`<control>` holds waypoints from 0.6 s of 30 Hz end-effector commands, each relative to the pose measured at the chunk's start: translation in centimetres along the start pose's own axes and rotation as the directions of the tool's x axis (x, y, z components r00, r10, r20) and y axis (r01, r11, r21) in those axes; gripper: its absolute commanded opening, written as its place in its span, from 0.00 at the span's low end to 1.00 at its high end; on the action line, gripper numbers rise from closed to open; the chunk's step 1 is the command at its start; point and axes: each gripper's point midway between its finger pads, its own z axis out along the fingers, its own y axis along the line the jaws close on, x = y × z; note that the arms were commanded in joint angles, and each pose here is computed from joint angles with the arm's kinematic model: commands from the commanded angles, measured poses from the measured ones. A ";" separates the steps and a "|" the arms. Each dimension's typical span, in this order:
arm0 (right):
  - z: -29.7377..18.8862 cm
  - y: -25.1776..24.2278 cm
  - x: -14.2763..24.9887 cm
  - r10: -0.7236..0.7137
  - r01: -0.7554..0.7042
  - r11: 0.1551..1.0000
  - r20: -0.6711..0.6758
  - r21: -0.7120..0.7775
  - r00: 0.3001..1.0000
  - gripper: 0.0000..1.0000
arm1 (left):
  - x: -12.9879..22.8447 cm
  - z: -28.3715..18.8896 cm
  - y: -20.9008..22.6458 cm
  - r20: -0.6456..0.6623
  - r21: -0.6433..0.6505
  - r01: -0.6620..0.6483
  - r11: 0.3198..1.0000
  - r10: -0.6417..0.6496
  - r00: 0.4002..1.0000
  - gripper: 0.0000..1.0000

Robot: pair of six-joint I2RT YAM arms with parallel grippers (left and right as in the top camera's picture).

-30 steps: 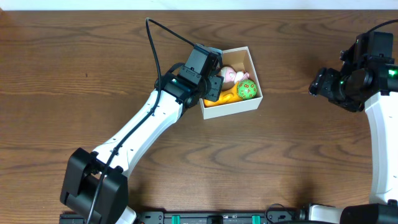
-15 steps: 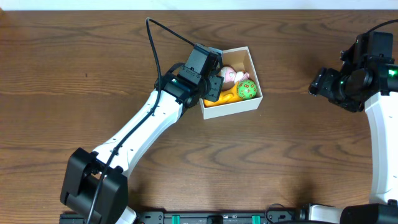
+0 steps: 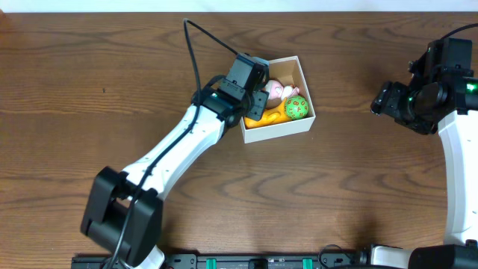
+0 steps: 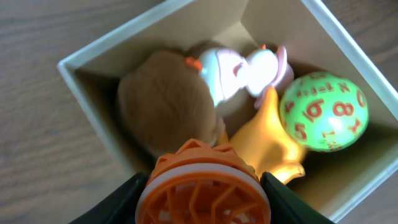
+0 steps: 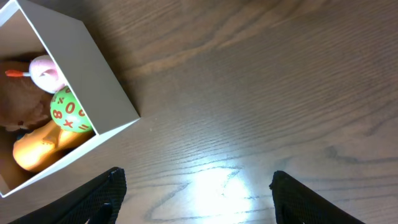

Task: Pack container

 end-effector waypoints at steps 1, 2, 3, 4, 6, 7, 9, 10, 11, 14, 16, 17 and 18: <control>-0.1 -0.1 0.0 -0.008 0.008 1.000 0.001 0.000 1.000 0.78 | -1.1 0.7 -0.7 0.038 -0.007 -0.088 0.996 0.088 0.995 0.52; -0.1 -0.1 0.0 -0.008 0.008 1.000 0.001 0.000 1.000 0.78 | -1.5 0.9 -1.0 0.057 -0.003 -0.111 0.994 0.111 0.992 0.52; -0.1 -0.1 0.0 -0.008 0.008 1.000 0.000 0.000 1.000 0.78 | -1.8 1.0 -1.3 0.071 -0.001 -0.121 0.993 0.121 0.990 0.52; -0.1 -0.1 0.1 -0.008 0.008 1.000 -0.002 0.000 1.000 0.77 | -2.0 1.2 -1.5 0.083 0.001 -0.125 0.992 0.124 0.989 0.52; -0.1 -0.1 0.1 -0.008 0.008 1.000 -0.003 0.001 1.000 0.78 | -2.2 1.7 -1.8 0.094 0.006 -0.129 0.992 0.128 0.987 0.52; -0.1 -0.1 0.1 -0.008 0.008 1.000 -0.003 0.001 1.000 0.78 | -2.1 2.2 -1.9 0.093 0.007 -0.131 0.991 0.130 0.987 0.52; -0.1 -0.1 0.1 -0.008 0.008 1.000 -0.002 0.001 1.000 0.78 | -1.8 3.1 -2.1 0.084 0.010 -0.135 0.991 0.134 0.988 0.52; -0.1 -0.1 0.1 -0.008 0.008 1.000 -0.002 0.001 1.000 0.78 | -1.5 3.6 -2.2 0.076 0.010 -0.137 0.991 0.135 0.988 0.52; -0.1 -0.1 0.1 -0.008 0.008 1.000 -0.002 0.001 1.000 0.78 | -1.3 4.0 -2.2 0.071 0.010 -0.137 0.990 0.136 0.988 0.52; -0.1 -0.1 0.1 -0.008 0.008 1.000 -0.003 0.001 1.000 0.78 | -1.1 5.3 -2.6 0.073 0.014 -0.157 0.988 0.155 0.985 0.52; -0.1 -0.1 0.1 -0.008 0.008 1.000 -0.003 0.001 1.000 0.78 | -1.2 5.7 -2.9 0.085 0.015 -0.196 0.981 0.194 0.977 0.52; -0.1 -0.1 0.2 -0.008 0.008 1.000 -0.006 0.002 1.000 0.78 | -1.3 5.7 -3.0 0.090 0.015 -0.205 0.979 0.203 0.975 0.52; -0.1 -0.1 0.2 -0.007 0.007 1.000 -0.007 0.002 1.000 0.78 | -1.3 5.7 -3.2 0.092 0.016 -0.214 0.977 0.212 0.973 0.53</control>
